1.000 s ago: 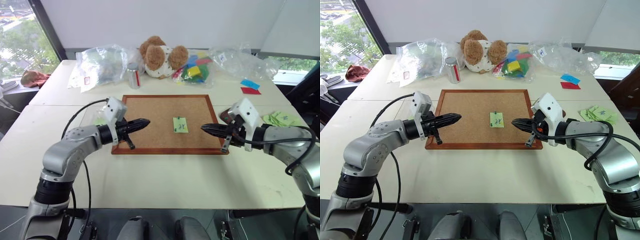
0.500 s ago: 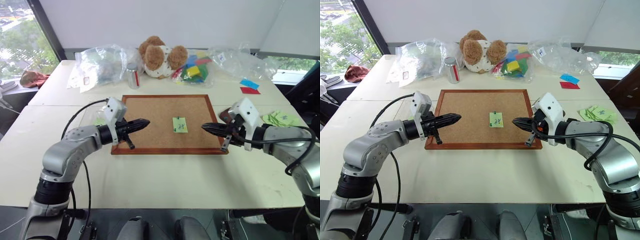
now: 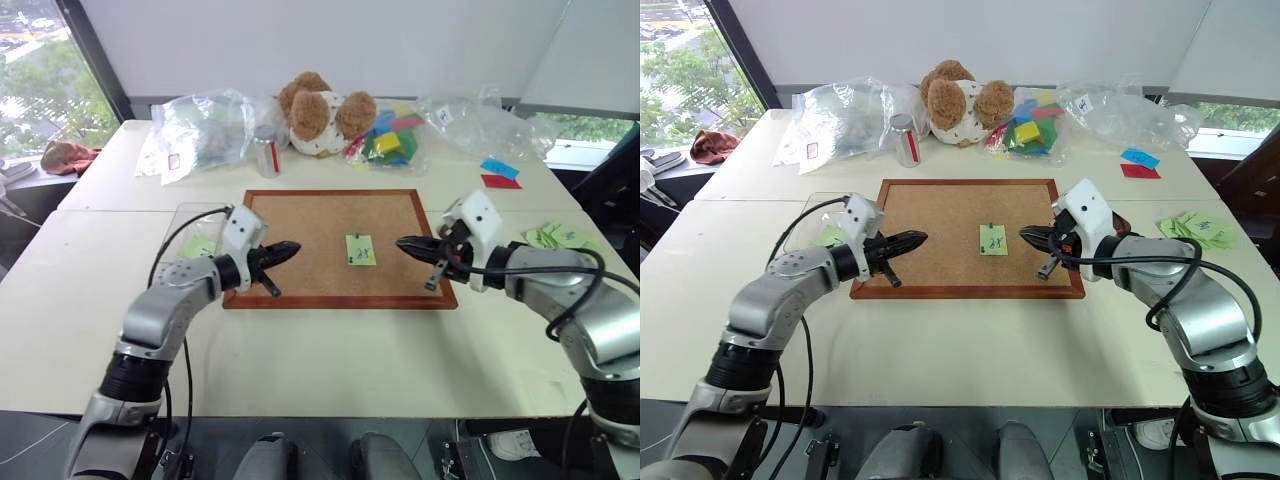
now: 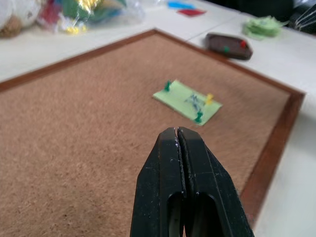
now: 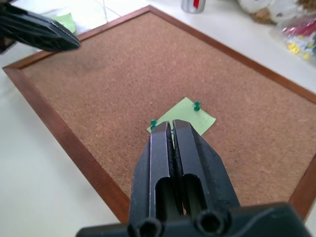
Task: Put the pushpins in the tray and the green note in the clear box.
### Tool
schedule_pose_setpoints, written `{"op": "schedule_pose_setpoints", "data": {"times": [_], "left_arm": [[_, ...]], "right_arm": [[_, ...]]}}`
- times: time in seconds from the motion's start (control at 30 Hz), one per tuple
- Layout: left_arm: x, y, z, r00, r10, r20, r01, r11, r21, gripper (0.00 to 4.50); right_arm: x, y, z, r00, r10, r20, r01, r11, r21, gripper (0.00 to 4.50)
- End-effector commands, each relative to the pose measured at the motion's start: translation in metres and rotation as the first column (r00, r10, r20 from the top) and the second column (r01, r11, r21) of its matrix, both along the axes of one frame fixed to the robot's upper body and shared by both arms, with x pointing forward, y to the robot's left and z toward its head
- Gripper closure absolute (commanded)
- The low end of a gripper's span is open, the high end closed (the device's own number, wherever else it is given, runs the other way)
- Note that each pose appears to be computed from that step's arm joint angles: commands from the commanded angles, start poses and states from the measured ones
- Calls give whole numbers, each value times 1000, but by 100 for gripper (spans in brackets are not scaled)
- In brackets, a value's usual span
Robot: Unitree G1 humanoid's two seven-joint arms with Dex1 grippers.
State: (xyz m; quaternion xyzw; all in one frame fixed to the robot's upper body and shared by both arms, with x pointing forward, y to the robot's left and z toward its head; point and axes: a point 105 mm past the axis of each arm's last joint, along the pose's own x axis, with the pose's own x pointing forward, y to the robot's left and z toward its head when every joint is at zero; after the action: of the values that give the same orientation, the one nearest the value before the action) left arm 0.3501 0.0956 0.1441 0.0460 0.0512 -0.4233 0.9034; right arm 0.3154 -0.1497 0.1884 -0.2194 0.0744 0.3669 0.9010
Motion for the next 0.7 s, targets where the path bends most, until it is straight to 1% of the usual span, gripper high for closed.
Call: {"op": "schedule_pose_setpoints", "data": {"times": [0.03,0.2,0.27,0.37,0.43,0.5,0.57,0.7], "left_arm": [[13,-2,-13,998,43,36,-44,998,53,450],[18,-3,-36,998,62,17,-63,995,72,450],[20,-3,-41,998,67,11,-68,995,72,450],[24,-2,-46,996,88,-3,-88,995,56,450],[24,-2,-46,996,90,-3,-90,995,48,450],[25,-3,-44,996,89,4,-89,995,44,450],[24,-5,-40,997,81,8,-81,996,27,450],[24,-11,-35,998,68,16,-68,998,17,450]], "right_arm": [[3,9,8,998,19,52,-19,1000,4,445],[14,17,6,999,4,45,-4,1000,11,445],[19,19,6,999,-5,42,4,1000,15,445],[34,24,5,999,-33,31,32,999,29,445],[41,27,3,999,-32,25,31,999,27,395],[50,27,2,998,-53,25,53,998,21,300],[59,29,3,998,-65,28,64,998,18,218],[77,33,-1,995,-96,-5,96,994,56,218]]}}
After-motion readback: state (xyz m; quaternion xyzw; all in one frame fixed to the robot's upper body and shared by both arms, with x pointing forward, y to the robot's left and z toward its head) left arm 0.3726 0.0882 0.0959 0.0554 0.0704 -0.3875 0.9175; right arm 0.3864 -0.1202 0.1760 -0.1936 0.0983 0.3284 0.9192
